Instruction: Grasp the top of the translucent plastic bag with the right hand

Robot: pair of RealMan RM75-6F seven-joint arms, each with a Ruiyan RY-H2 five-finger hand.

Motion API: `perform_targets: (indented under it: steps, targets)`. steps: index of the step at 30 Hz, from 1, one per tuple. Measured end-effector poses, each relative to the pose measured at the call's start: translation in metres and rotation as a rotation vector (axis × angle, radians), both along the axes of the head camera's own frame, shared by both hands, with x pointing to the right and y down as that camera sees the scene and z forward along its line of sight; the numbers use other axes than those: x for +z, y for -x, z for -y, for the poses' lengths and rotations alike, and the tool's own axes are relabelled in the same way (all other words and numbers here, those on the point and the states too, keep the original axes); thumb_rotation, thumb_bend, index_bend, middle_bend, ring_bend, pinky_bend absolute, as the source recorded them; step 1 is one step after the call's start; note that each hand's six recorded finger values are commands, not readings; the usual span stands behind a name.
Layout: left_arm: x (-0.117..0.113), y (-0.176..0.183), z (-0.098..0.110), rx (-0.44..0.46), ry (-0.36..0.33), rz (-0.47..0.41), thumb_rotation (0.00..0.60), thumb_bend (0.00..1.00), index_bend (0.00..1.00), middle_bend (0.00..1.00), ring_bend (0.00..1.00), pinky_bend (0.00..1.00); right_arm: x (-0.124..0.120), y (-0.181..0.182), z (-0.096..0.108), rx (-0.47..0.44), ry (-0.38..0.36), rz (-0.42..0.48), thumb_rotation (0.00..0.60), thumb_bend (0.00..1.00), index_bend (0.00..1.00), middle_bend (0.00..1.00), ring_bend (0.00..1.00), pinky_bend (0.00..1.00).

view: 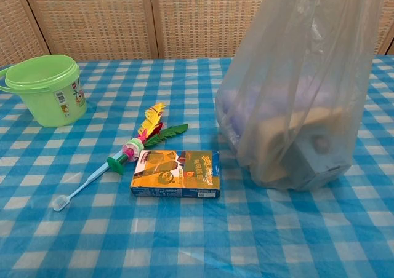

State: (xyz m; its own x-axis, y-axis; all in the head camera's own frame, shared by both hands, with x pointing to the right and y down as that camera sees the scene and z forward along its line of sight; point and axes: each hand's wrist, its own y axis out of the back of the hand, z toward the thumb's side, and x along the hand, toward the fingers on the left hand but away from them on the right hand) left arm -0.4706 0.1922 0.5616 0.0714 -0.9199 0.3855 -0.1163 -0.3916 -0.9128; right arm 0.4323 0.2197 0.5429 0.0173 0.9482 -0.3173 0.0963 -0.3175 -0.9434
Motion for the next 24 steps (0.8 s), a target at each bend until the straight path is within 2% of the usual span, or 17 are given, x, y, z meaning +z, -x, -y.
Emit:
perform_targets:
  steps: [6, 12, 15, 22, 24]
  targets:
    - [0.001, -0.001, 0.0, 0.01, 0.0, 0.004, 0.6, 0.0, 0.0, 0.0, 0.0, 0.0, 0.0, 0.0, 0.001, 0.004, 0.003, 0.013, 0.6, 0.0, 0.0, 0.0, 0.0, 0.0]
    - [0.001, -0.001, 0.002, 0.008, 0.0, 0.0, 0.6, 0.0, 0.0, 0.0, 0.0, 0.0, -0.002, 0.004, 0.008, 0.019, 0.012, 0.119, 0.6, 0.0, 0.0, 0.0, 0.0, 0.0]
    - [0.002, -0.001, 0.004, 0.004, 0.001, -0.003, 0.6, 0.0, 0.0, 0.0, 0.0, 0.0, -0.006, 0.008, 0.019, 0.03, 0.024, 0.244, 0.6, 0.0, 0.0, 0.0, 0.0, 0.0]
    - [0.007, 0.003, 0.011, -0.016, 0.007, 0.017, 0.6, 0.0, 0.0, 0.0, 0.0, 0.0, -0.029, 0.023, 0.06, 0.036, 0.117, 0.691, 0.6, 0.0, 0.0, 0.0, 0.0, 0.0]
    - [0.008, 0.003, 0.013, -0.014, 0.002, 0.02, 0.6, 0.0, 0.0, 0.0, 0.0, 0.0, -0.036, 0.029, 0.072, 0.026, 0.153, 0.789, 0.6, 0.0, 0.0, 0.0, 0.0, 0.0]
